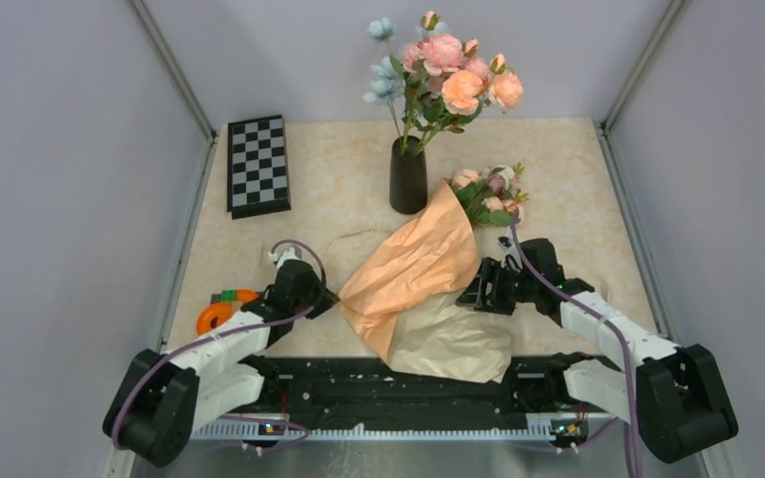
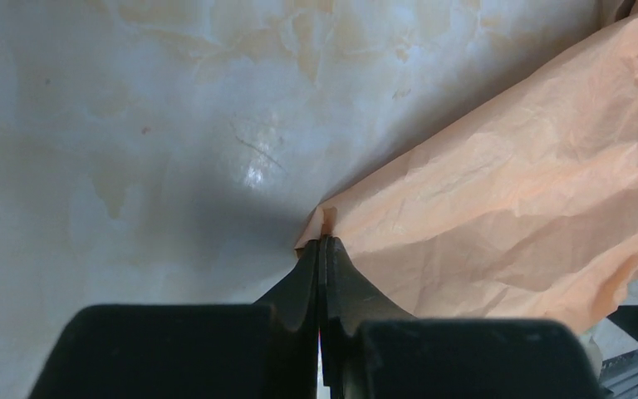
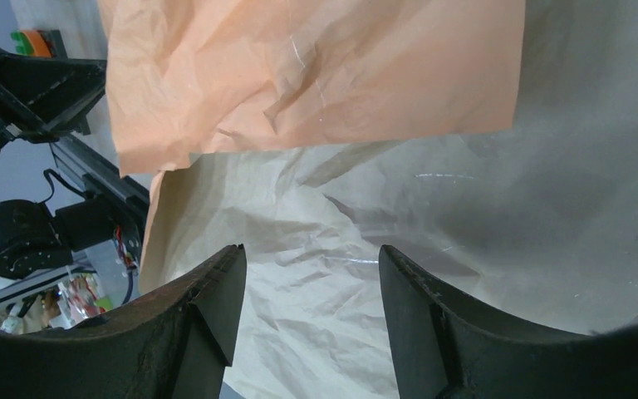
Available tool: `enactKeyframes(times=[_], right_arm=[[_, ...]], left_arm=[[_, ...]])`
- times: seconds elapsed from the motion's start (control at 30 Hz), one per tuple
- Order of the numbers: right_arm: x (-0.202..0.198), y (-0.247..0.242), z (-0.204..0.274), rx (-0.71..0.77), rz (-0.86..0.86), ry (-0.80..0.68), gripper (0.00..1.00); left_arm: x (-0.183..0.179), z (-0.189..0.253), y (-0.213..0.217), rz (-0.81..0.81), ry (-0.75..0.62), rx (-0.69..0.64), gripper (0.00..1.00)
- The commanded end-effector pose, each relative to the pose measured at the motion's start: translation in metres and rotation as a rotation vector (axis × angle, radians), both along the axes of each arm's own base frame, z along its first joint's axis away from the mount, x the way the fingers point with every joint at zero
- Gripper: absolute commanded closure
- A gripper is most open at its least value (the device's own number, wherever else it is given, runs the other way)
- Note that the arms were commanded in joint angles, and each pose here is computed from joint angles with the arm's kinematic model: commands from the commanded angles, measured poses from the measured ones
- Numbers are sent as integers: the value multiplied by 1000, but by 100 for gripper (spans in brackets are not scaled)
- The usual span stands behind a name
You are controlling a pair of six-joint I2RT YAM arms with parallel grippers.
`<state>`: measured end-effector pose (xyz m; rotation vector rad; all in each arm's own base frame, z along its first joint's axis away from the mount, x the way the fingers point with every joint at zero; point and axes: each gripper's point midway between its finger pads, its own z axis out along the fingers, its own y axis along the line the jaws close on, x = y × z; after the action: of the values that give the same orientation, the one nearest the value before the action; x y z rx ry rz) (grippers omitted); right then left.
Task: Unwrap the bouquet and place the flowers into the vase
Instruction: Unfold the wrapping paper at the center of the board.
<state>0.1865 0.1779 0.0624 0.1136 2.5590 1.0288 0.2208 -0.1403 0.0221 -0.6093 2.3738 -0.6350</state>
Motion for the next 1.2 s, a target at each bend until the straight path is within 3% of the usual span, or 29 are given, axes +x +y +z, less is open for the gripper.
enactKeyframes(times=[0.0, 0.43, 0.63, 0.67, 0.8, 0.83, 0.97, 1.17], right_arm=[[6, 10, 0, 30, 11, -31, 39], [20, 19, -16, -8, -17, -51, 39], [35, 40, 4, -10, 33, -130, 39], [36, 43, 6, -26, 49, -143, 39], [38, 56, 9, -74, 99, -174, 39], [39, 60, 8, -74, 108, -178, 39], [40, 75, 1, -66, 141, -170, 44], [29, 92, -14, -65, 185, -138, 47]], left_arm=[[25, 4, 10, 23, -39, 73, 100], [111, 17, 16, -8, -135, 105, 100], [136, 24, 16, -79, -138, 144, 100], [135, 26, 17, -91, -132, 154, 96], [130, 42, 19, -117, -162, 174, 48], [128, 47, 20, -118, -170, 178, 42], [115, 66, 17, -144, -214, 167, 33], [68, 69, -26, -251, -181, 19, 33]])
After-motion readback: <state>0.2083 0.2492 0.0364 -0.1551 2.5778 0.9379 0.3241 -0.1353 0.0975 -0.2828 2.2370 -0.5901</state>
